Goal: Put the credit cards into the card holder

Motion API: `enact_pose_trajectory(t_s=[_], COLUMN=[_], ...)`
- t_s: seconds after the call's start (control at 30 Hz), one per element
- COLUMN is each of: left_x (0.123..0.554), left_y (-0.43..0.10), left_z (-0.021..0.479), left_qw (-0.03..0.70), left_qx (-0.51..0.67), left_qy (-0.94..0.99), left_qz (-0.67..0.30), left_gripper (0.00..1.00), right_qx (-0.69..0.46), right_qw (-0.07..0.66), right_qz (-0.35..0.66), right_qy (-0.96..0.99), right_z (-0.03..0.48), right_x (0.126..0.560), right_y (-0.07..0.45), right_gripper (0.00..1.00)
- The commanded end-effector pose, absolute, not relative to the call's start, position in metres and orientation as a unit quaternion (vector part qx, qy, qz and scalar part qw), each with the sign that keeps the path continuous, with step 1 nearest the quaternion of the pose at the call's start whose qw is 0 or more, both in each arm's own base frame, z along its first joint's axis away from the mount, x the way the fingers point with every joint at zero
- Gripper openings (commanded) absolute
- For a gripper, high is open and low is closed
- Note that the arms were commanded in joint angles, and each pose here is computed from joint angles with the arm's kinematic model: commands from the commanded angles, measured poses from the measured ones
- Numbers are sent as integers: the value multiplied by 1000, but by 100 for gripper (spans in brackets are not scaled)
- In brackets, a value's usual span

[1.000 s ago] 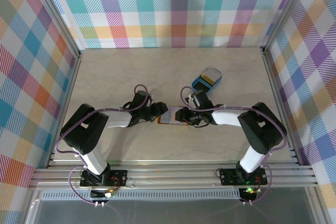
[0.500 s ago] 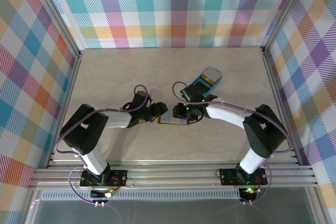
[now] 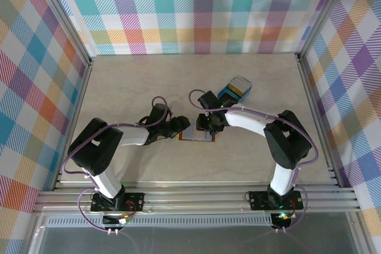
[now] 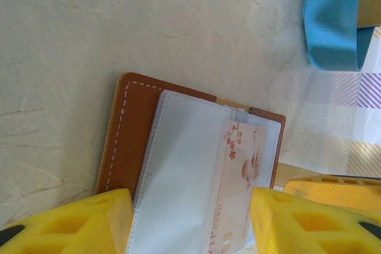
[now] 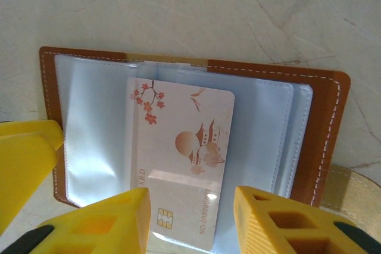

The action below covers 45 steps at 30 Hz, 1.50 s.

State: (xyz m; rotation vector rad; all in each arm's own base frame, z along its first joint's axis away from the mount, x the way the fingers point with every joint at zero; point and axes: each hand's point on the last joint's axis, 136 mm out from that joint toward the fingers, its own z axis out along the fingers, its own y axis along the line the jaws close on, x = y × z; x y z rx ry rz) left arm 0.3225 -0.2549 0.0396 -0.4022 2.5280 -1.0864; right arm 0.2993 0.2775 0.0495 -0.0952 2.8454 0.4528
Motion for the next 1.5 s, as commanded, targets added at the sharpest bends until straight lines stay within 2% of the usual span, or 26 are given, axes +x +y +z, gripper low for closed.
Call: enact_pose_trajectory(t_s=[0.0, 0.7, 1.47], left_x=[290, 288, 286], left_y=[-232, -231, -230], left_z=[-9, -12, -15], left_qw=[119, 115, 113], left_qx=[-169, -168, -169], left_qy=[928, 929, 929], left_qz=[-311, -310, -309], left_gripper=[56, 56, 56], right_qx=[-48, -56, -85], right_qw=[117, 102, 96], right_qz=[152, 155, 164], right_qy=[980, 981, 978], right_z=[47, 35, 35], right_x=[297, 297, 293], right_y=[281, 287, 304], right_gripper=[40, 40, 33])
